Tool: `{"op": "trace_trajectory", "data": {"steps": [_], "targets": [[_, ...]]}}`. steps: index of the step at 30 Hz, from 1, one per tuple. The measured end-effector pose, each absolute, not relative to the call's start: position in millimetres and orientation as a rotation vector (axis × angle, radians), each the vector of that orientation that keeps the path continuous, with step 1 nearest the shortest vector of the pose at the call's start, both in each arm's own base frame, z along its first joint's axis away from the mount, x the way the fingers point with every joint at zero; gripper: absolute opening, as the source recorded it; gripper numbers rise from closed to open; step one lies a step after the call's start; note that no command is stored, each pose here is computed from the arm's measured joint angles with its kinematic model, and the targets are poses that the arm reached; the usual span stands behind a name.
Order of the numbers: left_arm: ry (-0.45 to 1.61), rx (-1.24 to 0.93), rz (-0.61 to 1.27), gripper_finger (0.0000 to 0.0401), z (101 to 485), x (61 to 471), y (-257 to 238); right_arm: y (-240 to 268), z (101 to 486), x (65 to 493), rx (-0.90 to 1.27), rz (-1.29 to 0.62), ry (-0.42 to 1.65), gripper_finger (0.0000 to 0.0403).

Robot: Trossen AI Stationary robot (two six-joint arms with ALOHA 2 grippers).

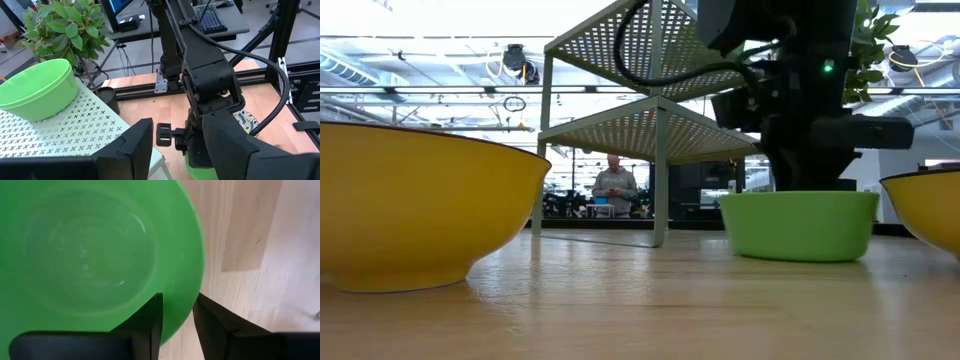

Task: Pick & Place Mini bowls
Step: Stack the green bowl on the green bowls on the shelf

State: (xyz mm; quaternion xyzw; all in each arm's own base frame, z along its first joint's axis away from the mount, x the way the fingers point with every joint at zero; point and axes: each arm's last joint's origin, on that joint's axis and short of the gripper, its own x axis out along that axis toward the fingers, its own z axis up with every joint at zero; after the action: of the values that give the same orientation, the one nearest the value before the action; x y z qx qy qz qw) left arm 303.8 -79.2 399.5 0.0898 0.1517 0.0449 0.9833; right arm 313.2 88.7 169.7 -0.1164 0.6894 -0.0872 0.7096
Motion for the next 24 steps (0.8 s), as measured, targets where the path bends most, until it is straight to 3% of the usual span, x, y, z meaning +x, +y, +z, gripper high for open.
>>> {"op": "trace_trajectory", "data": {"steps": [7, 16, 24], "targets": [[0.305, 0.181, 0.09, 0.0192, 399.5, 303.9, -79.2, 87.8, 183.7, 309.9, -0.247, -0.181, 1.489, 0.0082], [0.305, 0.181, 0.09, 0.0203, 399.5, 303.9, -79.3, 85.6, 209.6, 302.3, -0.237, -0.15, 1.409, 0.0038], [0.305, 0.181, 0.09, 0.0187, 399.5, 303.9, -79.2, 87.5, 213.9, 305.5, -0.214, -0.053, 1.369, 0.0066]]}}
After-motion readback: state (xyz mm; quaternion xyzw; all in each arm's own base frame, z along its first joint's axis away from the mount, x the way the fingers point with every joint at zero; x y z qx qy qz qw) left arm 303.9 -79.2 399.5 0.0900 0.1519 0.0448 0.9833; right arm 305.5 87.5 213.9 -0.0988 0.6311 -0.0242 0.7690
